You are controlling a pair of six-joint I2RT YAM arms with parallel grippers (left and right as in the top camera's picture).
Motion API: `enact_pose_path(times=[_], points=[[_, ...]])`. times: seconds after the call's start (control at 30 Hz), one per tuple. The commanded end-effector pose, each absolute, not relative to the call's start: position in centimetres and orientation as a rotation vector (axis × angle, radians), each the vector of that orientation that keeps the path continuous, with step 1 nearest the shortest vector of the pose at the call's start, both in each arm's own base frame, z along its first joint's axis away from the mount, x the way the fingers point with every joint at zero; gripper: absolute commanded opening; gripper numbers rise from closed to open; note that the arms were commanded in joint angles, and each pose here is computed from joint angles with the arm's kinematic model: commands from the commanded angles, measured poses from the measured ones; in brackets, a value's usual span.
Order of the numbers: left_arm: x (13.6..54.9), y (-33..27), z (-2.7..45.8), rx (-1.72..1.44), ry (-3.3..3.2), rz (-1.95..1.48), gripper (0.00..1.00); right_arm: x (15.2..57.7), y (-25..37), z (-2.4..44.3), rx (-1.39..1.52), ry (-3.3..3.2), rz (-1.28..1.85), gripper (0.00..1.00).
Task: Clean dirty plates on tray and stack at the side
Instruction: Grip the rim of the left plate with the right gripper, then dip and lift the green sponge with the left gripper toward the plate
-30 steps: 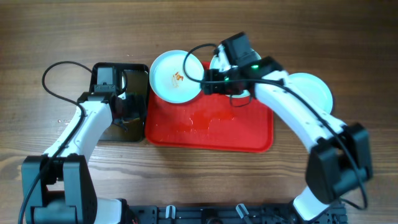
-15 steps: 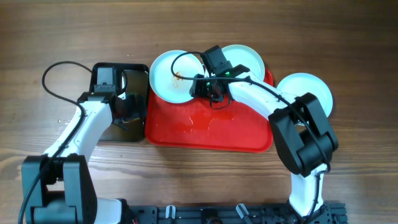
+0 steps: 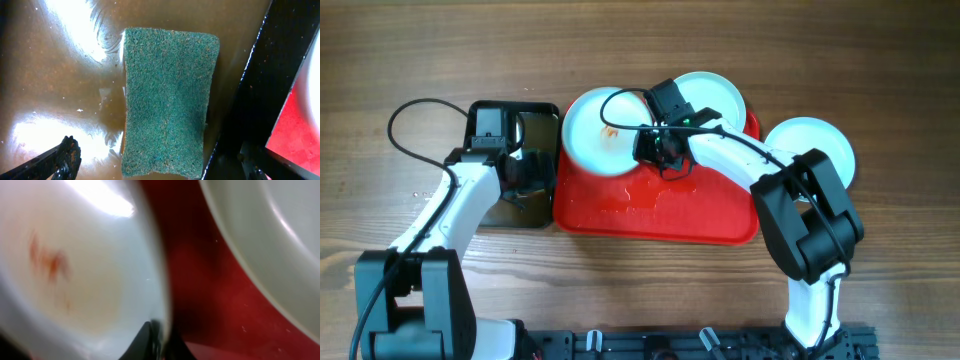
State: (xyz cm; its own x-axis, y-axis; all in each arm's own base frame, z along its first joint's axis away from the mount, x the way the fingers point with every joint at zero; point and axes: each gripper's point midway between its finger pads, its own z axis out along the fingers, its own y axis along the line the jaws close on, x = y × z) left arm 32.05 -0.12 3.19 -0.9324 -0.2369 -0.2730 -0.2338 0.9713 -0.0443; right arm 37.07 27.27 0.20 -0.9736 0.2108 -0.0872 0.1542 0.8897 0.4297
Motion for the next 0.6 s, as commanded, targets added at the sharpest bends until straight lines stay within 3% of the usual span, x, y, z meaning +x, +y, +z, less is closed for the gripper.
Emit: enact_pose_path(times=[0.0, 0.17, 0.23, 0.37, 0.43, 0.53, 0.57], points=[[32.4, -0.3, 3.6, -0.358, 2.826, -0.038, 1.00, 35.0, 26.1, -1.9, 0.215, 3.021, 0.551, 0.05], [32.4, -0.3, 3.6, -0.358, 2.826, -0.038, 1.00, 30.9, 23.3, -2.8, 0.089, 3.203, 0.371, 0.04], [32.4, -0.3, 3.6, -0.358, 2.826, -0.038, 1.00, 29.3, 20.7, -3.1, 0.107, 3.270, 0.161, 0.04], [32.4, -0.3, 3.6, -0.357, 2.824, -0.038, 1.00, 29.1, 19.9, -3.1, 0.066, 3.275, 0.100, 0.05], [32.6, -0.3, 3.7, -0.356, 2.816, -0.039, 1.00, 29.4, 20.2, -3.1, 0.065, 3.261, 0.120, 0.25], [33.4, -0.3, 4.0, -0.351, 2.782, -0.045, 1.00, 29.8, 20.8, -3.1, 0.062, 3.247, 0.170, 0.36], [34.2, -0.3, 4.3, -0.347, 2.749, -0.052, 1.00, 30.0, 21.3, -3.1, 0.062, 3.241, 0.208, 0.44]])
